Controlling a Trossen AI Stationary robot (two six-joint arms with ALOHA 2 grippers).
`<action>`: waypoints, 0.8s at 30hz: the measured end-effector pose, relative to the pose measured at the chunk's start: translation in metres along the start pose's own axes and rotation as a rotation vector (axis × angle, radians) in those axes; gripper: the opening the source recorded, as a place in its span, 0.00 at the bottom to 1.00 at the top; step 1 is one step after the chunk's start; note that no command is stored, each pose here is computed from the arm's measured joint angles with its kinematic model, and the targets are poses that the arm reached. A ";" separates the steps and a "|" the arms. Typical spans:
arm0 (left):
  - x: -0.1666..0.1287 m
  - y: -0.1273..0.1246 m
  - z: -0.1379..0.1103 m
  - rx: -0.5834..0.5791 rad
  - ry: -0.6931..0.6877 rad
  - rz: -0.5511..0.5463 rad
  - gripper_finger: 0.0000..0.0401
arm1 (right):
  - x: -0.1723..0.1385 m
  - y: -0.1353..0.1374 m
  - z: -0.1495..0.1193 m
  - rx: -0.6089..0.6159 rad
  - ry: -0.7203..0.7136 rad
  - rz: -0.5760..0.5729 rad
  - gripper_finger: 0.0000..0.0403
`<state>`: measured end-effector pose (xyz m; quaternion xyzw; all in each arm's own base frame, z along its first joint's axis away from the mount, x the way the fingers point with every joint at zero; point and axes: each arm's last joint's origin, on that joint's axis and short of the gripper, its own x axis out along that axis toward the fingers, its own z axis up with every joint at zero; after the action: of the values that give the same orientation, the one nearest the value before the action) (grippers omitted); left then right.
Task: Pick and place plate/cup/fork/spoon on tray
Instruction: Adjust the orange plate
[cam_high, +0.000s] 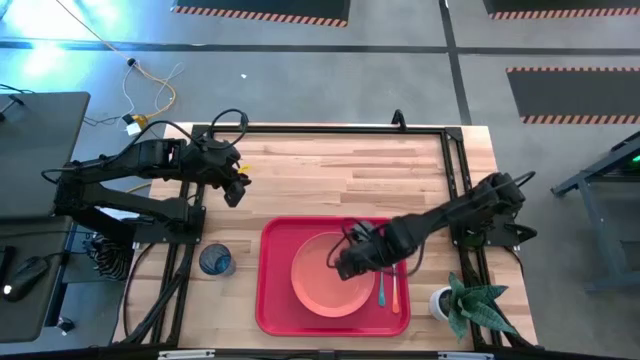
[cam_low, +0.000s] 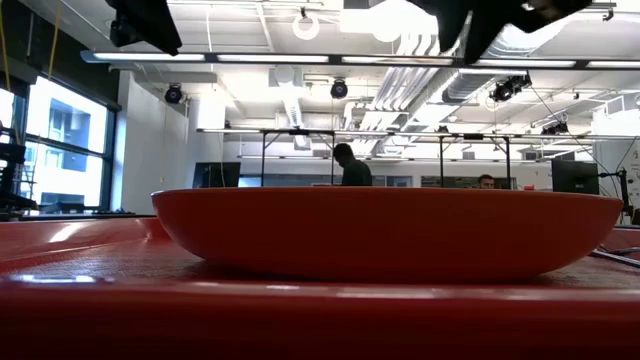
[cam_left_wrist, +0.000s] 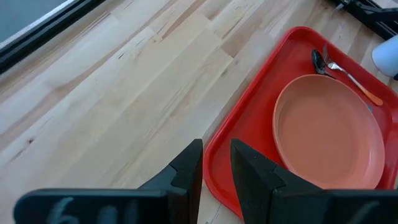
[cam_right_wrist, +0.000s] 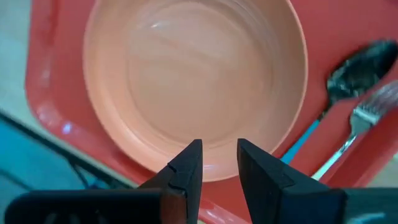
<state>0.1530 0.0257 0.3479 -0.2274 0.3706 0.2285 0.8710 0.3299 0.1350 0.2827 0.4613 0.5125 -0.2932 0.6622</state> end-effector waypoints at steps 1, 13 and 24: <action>0.000 0.000 0.000 0.011 0.000 -0.001 0.18 | 0.003 0.000 -0.004 0.030 -0.009 -0.012 0.23; 0.000 0.000 0.000 0.053 0.000 0.000 0.18 | 0.052 -0.002 -0.043 0.242 -0.021 -0.223 0.23; 0.000 0.000 0.000 0.069 0.000 -0.001 0.18 | 0.080 -0.005 -0.057 0.320 -0.049 -0.307 0.23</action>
<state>0.1530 0.0257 0.3479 -0.1971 0.3782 0.2153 0.8785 0.3269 0.1915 0.2029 0.4699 0.5073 -0.4794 0.5403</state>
